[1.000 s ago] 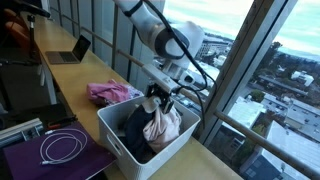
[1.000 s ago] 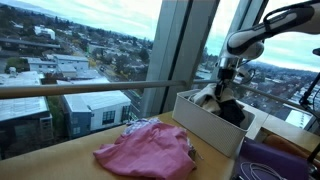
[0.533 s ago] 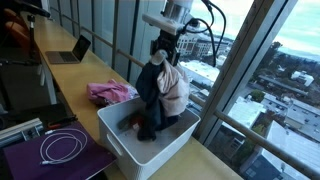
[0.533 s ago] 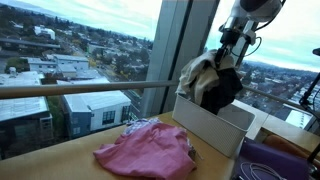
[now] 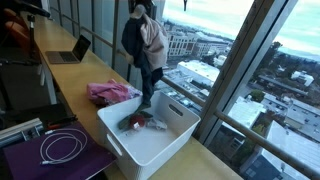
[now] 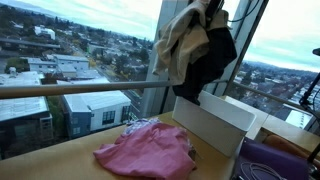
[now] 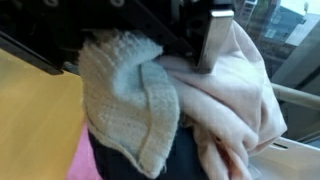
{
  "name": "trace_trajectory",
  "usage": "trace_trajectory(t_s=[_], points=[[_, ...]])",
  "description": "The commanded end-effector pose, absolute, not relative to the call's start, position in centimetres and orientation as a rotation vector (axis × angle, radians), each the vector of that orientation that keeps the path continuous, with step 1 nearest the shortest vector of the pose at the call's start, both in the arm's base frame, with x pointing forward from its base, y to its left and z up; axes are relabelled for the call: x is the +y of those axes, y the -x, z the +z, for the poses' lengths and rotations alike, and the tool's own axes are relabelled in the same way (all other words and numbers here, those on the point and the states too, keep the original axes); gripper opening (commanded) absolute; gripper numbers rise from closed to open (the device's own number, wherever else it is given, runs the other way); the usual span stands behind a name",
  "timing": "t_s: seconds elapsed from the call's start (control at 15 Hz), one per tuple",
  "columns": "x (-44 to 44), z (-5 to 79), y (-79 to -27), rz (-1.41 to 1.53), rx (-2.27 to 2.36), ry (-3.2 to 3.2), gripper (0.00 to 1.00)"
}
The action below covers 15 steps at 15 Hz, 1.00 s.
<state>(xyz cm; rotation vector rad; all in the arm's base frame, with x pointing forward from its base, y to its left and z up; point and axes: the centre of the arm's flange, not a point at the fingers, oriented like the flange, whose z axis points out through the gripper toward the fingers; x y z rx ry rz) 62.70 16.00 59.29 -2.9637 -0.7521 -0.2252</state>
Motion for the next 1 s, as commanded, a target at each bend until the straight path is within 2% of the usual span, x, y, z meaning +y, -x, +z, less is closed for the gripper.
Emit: trace_trajectory(t_s=[0.0, 0.2, 0.4, 0.93], points=[[24.2, 64.9, -60.3, -0.244, -0.887, 2.948, 0.01], [31.6, 67.9, -56.6, -0.244, -1.002, 2.936, 0.01], [34.3, 65.9, -54.8, -0.190, -1.047, 2.945, 0.01], [33.1, 54.7, -58.8, 0.036, -0.977, 2.842, 0.01]])
